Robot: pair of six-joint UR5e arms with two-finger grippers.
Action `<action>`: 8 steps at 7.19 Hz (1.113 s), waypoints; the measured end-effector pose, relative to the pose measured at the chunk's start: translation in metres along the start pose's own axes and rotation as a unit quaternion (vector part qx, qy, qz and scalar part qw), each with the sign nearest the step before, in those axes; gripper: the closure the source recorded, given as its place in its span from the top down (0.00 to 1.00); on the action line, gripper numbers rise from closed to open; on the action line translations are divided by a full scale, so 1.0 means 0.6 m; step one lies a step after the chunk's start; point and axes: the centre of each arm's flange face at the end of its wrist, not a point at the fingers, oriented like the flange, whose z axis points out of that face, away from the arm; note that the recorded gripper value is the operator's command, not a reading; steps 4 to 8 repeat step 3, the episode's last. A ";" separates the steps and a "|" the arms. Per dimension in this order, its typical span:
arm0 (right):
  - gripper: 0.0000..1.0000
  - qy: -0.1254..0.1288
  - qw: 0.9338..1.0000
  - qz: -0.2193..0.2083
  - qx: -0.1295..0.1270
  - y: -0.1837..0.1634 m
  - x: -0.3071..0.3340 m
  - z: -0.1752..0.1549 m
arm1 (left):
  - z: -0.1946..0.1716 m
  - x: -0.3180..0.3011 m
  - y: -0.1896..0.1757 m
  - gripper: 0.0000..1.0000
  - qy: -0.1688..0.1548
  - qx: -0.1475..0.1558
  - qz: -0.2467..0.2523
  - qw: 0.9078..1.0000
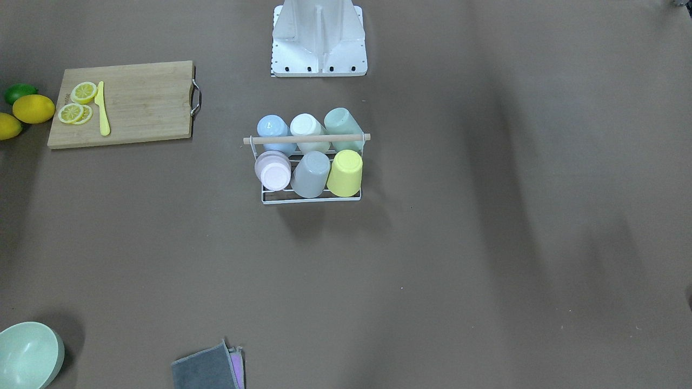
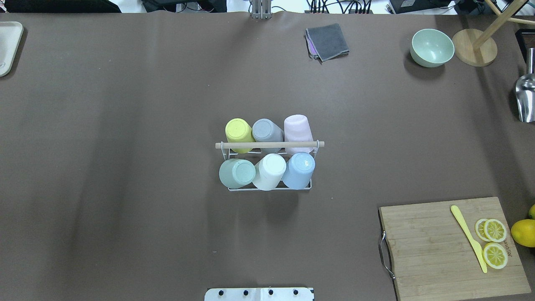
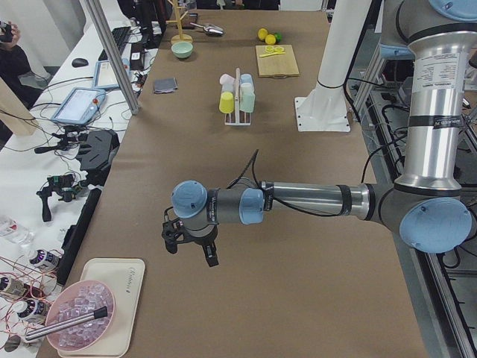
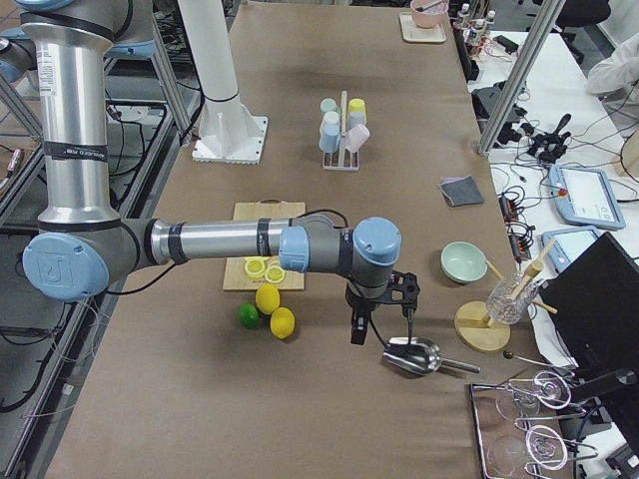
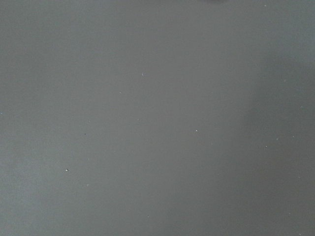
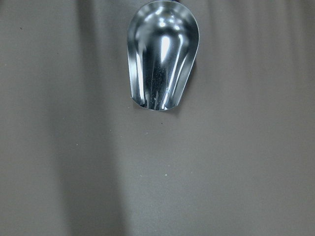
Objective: Place cup on cup holder
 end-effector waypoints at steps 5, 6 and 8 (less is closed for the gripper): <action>0.99 0.000 1.000 -0.001 0.001 0.002 0.000 0.000 | 0.004 -0.004 0.001 0.97 -0.001 -0.002 -0.002 1.000; 0.99 0.000 1.000 -0.001 0.001 0.002 0.000 0.000 | 0.004 -0.004 0.001 0.97 -0.001 -0.002 -0.002 1.000; 0.99 0.000 1.000 -0.001 0.001 0.002 0.000 0.000 | 0.004 -0.004 0.001 0.97 -0.001 -0.002 -0.002 1.000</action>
